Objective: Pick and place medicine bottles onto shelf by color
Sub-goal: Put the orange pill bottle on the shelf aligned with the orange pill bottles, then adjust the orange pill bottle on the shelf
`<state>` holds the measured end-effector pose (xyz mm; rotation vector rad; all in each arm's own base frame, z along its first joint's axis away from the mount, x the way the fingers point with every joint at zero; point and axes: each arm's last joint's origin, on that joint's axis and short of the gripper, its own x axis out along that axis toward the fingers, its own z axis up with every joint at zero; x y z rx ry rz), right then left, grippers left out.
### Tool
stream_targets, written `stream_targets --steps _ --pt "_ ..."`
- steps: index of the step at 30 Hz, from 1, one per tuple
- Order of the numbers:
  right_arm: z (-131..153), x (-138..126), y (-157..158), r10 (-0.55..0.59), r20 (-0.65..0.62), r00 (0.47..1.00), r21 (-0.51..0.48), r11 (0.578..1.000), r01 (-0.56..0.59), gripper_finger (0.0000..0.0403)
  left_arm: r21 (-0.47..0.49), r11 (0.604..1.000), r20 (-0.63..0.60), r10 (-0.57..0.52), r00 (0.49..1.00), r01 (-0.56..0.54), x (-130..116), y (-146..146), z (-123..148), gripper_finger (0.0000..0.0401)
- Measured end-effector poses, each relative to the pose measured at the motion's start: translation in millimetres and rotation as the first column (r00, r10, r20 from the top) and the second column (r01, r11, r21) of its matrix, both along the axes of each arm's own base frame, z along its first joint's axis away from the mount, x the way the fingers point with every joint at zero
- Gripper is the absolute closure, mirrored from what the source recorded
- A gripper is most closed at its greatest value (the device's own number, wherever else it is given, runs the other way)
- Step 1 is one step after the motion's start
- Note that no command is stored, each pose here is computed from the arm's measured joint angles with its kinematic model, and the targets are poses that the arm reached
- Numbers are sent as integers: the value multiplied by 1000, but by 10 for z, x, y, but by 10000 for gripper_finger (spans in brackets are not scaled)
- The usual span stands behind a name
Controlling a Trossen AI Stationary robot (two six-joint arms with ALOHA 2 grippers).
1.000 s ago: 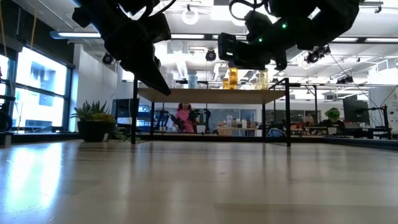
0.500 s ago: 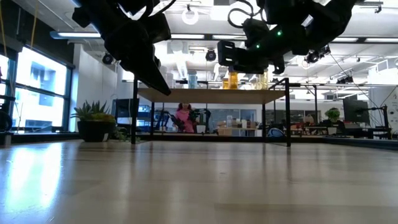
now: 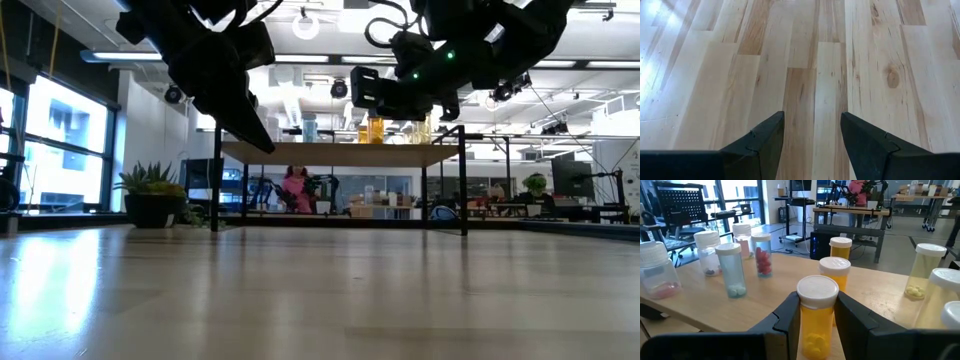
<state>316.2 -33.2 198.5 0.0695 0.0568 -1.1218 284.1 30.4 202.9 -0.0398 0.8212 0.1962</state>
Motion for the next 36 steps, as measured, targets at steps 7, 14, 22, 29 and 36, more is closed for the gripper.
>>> stream_targets --steps 7,14,22,29,36 --pt "-4 -1 0 0 -5 1000 0 1000 0 298 0 1000 0 0 1000 0 0 0 0 215" --pt "-15 -3 0 1 -16 1000 -1 1000 -1 259 0 1000 0 1 1000 -1 0 1 0 215" --pt "-13 -5 -1 -7 -18 1000 -5 1000 7 240 0 1000 0 0 1000 0 0 0 0 215" --pt "8 -12 0 -7 -11 1000 -5 1000 7 240 0 1000 0 0 1000 0 0 0 0 215" --pt "119 -48 1 -3 -13 1000 -26 1000 2 240 0 1000 0 0 1000 0 0 0 0 215"
